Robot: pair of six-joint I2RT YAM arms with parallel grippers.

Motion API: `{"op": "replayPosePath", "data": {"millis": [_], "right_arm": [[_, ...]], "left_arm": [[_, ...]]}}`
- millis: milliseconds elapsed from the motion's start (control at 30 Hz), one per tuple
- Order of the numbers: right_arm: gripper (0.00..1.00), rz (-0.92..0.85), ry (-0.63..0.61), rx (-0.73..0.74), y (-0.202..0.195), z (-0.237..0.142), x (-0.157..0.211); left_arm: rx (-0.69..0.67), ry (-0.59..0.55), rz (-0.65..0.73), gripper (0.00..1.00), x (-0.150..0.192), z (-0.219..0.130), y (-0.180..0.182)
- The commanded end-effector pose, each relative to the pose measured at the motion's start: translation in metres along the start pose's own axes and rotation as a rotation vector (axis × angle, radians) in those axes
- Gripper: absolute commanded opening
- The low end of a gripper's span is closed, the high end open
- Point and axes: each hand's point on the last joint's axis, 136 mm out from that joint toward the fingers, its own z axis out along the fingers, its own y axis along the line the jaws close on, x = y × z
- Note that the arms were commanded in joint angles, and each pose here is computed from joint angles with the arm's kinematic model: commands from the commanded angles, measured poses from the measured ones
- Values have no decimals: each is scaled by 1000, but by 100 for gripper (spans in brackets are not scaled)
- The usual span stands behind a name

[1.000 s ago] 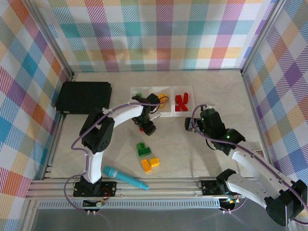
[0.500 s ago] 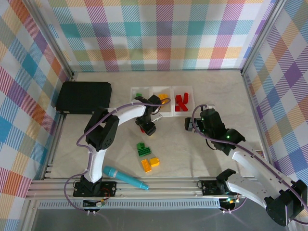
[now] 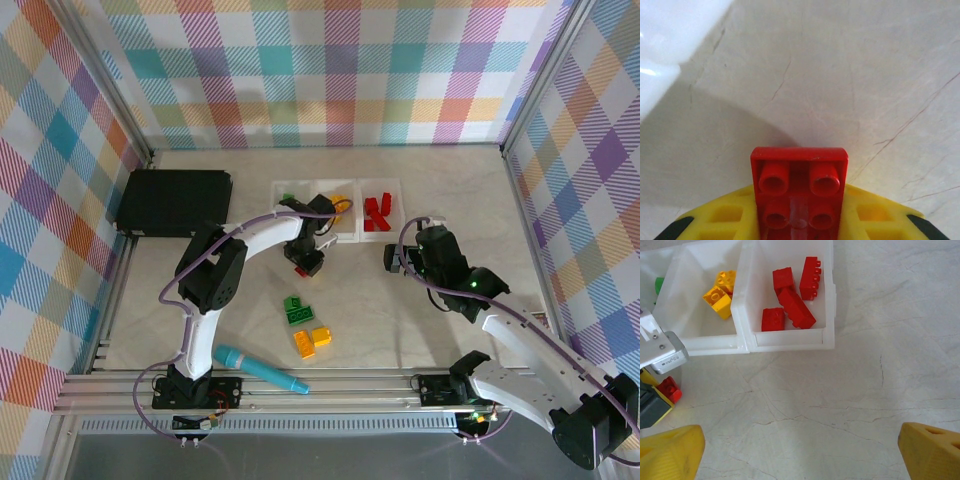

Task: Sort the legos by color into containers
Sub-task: Pick up the lego from the center of the table, then place the lego in the container.

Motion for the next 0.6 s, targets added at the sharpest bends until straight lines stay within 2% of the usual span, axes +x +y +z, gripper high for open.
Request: {"op": "replayPosePath", "data": {"millis": [0,167,300,567], "right_arm": [[99,14,-37,-11,3,-7,-14],[99,7,-56,3,-1,-14,-18],[99,14,-72,12,-6,-18,-18],[99,12,-68,38,-18,-29,-9]], "left_arm": [[43,-140,-60,17,-30,-40,-12],[88,-330,-97,15,-75,-89,-27],[149,-491,-196,12,-121,-124,-34],[192,-634,-299,10,-197,-142,-40]]}}
